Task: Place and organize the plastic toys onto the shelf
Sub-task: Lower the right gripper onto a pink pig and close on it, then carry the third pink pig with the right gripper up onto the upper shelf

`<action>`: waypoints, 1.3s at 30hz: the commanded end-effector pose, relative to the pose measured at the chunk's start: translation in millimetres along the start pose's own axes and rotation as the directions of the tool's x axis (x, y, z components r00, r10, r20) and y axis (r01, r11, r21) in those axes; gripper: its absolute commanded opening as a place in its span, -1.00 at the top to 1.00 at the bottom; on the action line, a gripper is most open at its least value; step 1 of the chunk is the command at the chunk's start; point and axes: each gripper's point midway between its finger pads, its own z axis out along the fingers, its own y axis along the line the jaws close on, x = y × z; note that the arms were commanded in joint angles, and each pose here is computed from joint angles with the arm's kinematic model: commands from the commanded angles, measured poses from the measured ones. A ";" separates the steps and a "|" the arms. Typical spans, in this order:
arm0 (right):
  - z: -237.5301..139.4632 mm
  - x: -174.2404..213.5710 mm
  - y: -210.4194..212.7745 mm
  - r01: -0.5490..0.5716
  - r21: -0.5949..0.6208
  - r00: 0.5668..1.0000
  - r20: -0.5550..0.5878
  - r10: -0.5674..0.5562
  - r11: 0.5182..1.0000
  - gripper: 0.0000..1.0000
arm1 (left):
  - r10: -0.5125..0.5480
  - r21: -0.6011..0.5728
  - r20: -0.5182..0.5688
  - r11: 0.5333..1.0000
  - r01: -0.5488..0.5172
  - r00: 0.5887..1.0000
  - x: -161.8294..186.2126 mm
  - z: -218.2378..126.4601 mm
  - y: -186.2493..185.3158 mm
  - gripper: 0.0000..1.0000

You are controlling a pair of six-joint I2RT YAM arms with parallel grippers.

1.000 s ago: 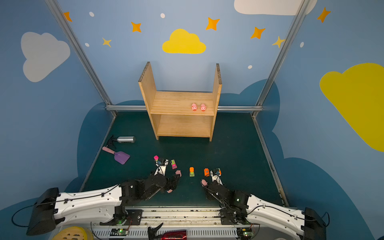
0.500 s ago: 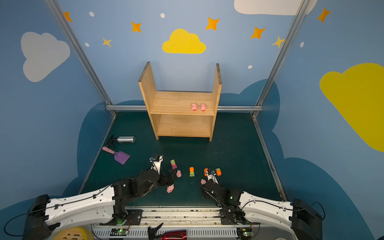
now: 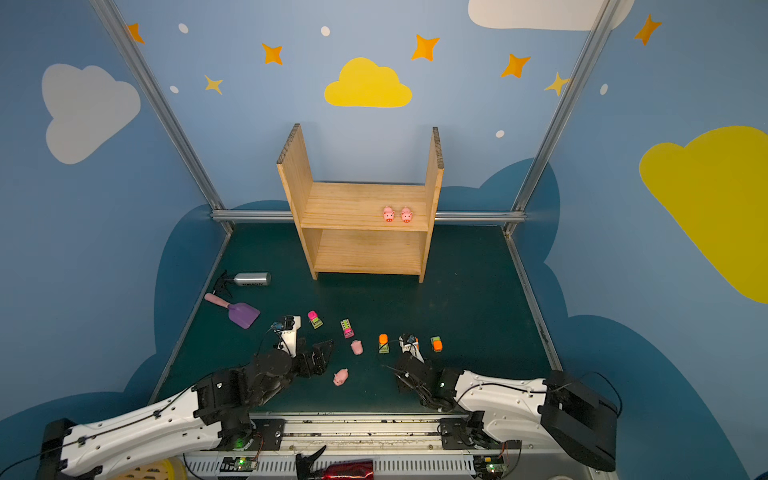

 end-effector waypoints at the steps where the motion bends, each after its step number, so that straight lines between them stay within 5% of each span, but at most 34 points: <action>1: 2.3 3.7 5.8 0.007 -0.010 0.999 -0.031 -0.007 1.000 -0.09 | -0.011 -0.034 0.005 0.999 0.011 1.000 3.4 -5.0 14.9 -0.99; 30: 1.2 15.6 14.6 0.058 0.104 0.996 -0.077 -0.050 0.993 -0.10 | -0.022 -0.002 0.001 1.000 0.022 1.000 1.3 -15.2 14.9 -0.99; 39: 13.0 22.4 16.6 0.082 0.154 0.990 -0.126 -0.062 0.985 0.27 | -0.028 -0.003 0.017 1.000 0.028 0.999 -1.4 -21.7 20.2 -0.99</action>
